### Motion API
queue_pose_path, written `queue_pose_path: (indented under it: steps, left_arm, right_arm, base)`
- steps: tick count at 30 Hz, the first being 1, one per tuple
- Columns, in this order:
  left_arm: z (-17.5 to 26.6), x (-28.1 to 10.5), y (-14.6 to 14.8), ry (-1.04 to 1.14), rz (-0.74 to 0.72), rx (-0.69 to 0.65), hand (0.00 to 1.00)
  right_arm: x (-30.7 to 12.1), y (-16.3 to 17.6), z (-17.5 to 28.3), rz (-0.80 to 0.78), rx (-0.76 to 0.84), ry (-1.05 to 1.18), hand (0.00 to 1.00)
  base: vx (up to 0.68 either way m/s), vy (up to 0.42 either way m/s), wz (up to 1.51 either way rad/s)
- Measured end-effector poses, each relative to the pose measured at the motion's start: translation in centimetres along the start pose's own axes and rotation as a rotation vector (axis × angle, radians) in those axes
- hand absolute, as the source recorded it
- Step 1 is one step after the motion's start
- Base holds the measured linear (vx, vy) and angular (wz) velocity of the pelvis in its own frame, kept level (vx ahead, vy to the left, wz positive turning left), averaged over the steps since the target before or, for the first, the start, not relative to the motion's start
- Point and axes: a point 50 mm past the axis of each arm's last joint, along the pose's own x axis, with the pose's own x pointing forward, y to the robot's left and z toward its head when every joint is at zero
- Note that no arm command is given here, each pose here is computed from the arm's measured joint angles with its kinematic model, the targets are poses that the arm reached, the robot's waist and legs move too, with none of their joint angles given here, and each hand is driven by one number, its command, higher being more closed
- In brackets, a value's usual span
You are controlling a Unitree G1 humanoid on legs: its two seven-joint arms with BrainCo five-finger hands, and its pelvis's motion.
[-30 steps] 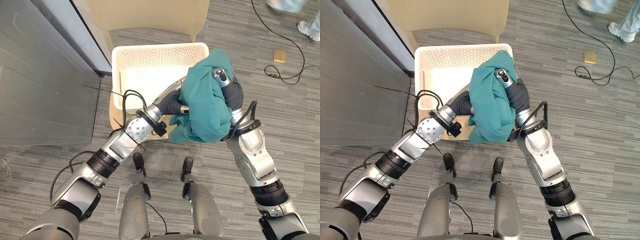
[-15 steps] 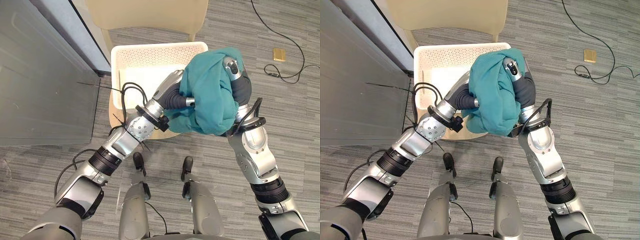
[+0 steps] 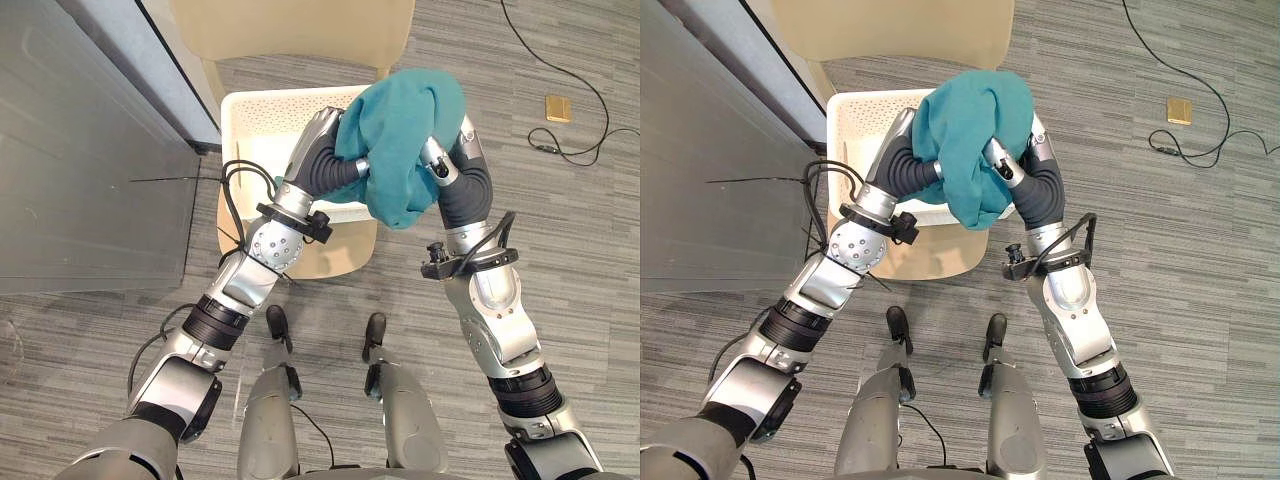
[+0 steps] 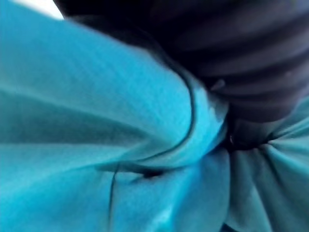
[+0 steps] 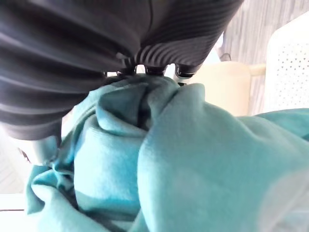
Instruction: Pick up the laundry basket with both hands and put the clothes into the washing machine.
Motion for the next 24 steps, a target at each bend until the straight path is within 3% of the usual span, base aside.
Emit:
queue_pose_path:
  steps: [8, 24]
  left_arm:
    - [-2.5, -1.8, 2.7, 0.157, 0.192, -0.084, 1.00]
    - [-3.0, -3.7, 2.9, 0.235, 0.343, -0.254, 1.00]
  right_arm:
    - [-1.6, -5.1, 0.5, -0.277, -0.089, -0.002, 0.00]
    - [-3.3, -4.5, 0.0, -0.335, -0.091, 0.032, 0.00]
  base:
    - [0.00, -0.001, -0.03]
    - [0.00, -0.001, 0.00]
